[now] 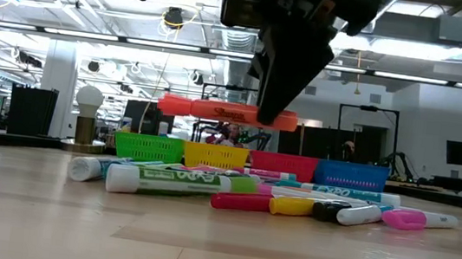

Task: Pick & Place Markers
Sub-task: Put the orange highlighter pen into the blue basket

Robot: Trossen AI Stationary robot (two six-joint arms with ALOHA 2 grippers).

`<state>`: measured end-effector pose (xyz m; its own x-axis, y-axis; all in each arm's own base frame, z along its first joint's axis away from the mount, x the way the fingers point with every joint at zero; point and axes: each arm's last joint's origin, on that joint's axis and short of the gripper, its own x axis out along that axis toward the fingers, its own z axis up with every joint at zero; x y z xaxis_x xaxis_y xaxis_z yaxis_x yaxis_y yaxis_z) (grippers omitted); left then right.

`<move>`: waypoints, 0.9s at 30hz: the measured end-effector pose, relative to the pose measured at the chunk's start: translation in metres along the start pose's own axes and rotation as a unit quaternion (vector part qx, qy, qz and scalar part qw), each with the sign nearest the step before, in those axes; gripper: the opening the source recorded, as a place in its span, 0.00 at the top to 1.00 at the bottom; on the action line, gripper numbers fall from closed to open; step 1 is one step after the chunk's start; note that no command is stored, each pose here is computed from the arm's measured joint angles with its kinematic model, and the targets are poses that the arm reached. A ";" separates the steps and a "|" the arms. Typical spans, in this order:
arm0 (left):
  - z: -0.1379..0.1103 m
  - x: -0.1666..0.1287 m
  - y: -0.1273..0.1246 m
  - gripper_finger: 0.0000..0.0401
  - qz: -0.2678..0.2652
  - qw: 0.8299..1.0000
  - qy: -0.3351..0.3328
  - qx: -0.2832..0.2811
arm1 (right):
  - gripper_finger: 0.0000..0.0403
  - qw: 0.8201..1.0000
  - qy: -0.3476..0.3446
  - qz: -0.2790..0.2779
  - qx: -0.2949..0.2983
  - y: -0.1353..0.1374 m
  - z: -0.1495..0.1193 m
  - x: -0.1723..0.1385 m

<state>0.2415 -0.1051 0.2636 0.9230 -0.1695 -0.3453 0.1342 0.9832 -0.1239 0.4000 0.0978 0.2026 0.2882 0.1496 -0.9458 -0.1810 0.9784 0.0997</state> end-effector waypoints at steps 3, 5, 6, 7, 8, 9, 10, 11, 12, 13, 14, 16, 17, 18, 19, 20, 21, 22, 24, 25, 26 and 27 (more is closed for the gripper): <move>0.000 0.000 0.000 0.75 0.000 1.000 -0.001 0.000 | 0.84 1.000 0.015 -0.004 0.008 -0.008 0.001 -0.008; 0.000 0.000 0.000 0.75 0.000 1.000 -0.002 0.000 | 0.84 1.000 0.029 -0.007 0.011 -0.014 0.000 -0.011; 0.000 0.000 0.000 0.75 0.000 1.000 -0.002 0.000 | 0.84 0.999 0.035 -0.009 0.012 -0.017 -0.001 -0.012; 0.000 0.000 0.000 0.75 0.000 1.000 -0.002 -0.001 | 0.84 0.999 0.040 -0.010 0.013 -0.021 -0.001 -0.014; 0.001 0.000 0.000 0.75 -0.001 1.000 -0.003 -0.001 | 0.84 0.999 0.046 -0.011 0.011 -0.025 -0.002 -0.015; 0.001 0.000 0.000 0.75 -0.001 1.000 -0.004 -0.001 | 0.84 0.998 0.056 -0.012 0.008 -0.028 -0.003 -0.017; 0.001 0.000 0.000 0.75 -0.001 1.000 -0.004 -0.001 | 0.84 0.998 0.065 -0.013 0.005 -0.032 -0.005 -0.019; 0.001 0.000 0.000 0.75 -0.001 1.000 -0.005 -0.001 | 0.84 0.997 0.070 -0.014 0.003 -0.036 -0.006 -0.020; 0.001 0.000 0.000 0.75 -0.001 1.000 -0.005 -0.001 | 0.84 0.997 0.072 -0.015 0.002 -0.041 -0.006 -0.022; 0.001 0.000 0.000 0.75 -0.001 1.000 -0.005 -0.001 | 0.84 0.997 0.076 -0.016 0.002 -0.046 -0.008 -0.025; 0.001 0.000 0.000 0.75 -0.001 1.000 -0.005 -0.001 | 0.84 0.996 0.085 -0.016 0.004 -0.051 -0.010 -0.027; 0.001 0.000 0.000 0.75 -0.002 1.000 -0.008 -0.002 | 0.84 0.996 0.087 -0.019 0.012 -0.064 -0.012 -0.031; 0.002 0.000 0.000 0.75 -0.001 1.000 -0.009 -0.002 | 0.84 0.995 0.092 -0.020 0.015 -0.070 -0.014 -0.033; 0.002 0.000 0.000 0.75 -0.001 1.000 -0.010 -0.002 | 0.84 0.995 0.101 -0.021 0.018 -0.076 -0.017 -0.036; 0.002 0.000 0.000 0.75 0.002 1.000 -0.011 -0.003 | 0.84 0.994 0.104 -0.022 0.022 -0.082 -0.019 -0.038; 0.002 0.000 0.000 0.75 0.006 1.000 -0.012 -0.003 | 0.84 0.994 0.102 -0.024 0.025 -0.088 -0.019 -0.040; 0.002 0.000 0.000 0.75 0.010 1.000 -0.014 -0.003 | 0.84 0.994 0.105 -0.024 0.027 -0.095 -0.021 -0.044; 0.003 0.000 0.000 0.75 0.015 1.000 -0.016 -0.003 | 0.84 0.993 0.114 -0.024 0.030 -0.100 -0.025 -0.047; 0.003 0.000 0.002 0.75 0.027 0.999 -0.018 -0.004 | 0.84 0.992 0.118 -0.025 0.038 -0.114 -0.029 -0.053; 0.003 0.000 0.003 0.75 0.034 0.999 -0.020 -0.005 | 0.84 0.992 0.120 -0.025 0.042 -0.121 -0.032 -0.056; 0.003 0.001 0.005 0.75 0.040 0.999 -0.021 -0.005 | 0.84 0.990 0.128 -0.024 0.047 -0.128 -0.036 -0.059; 0.004 0.001 0.006 0.75 0.045 0.999 -0.022 -0.007 | 0.84 0.989 0.133 -0.024 0.052 -0.136 -0.040 -0.062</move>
<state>0.2446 -0.0987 0.2660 0.9460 -0.0767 -0.3150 0.0451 0.9933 -0.1064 0.3695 -0.0498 0.2353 0.0341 0.0741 -0.9967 -0.0711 0.9949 0.0715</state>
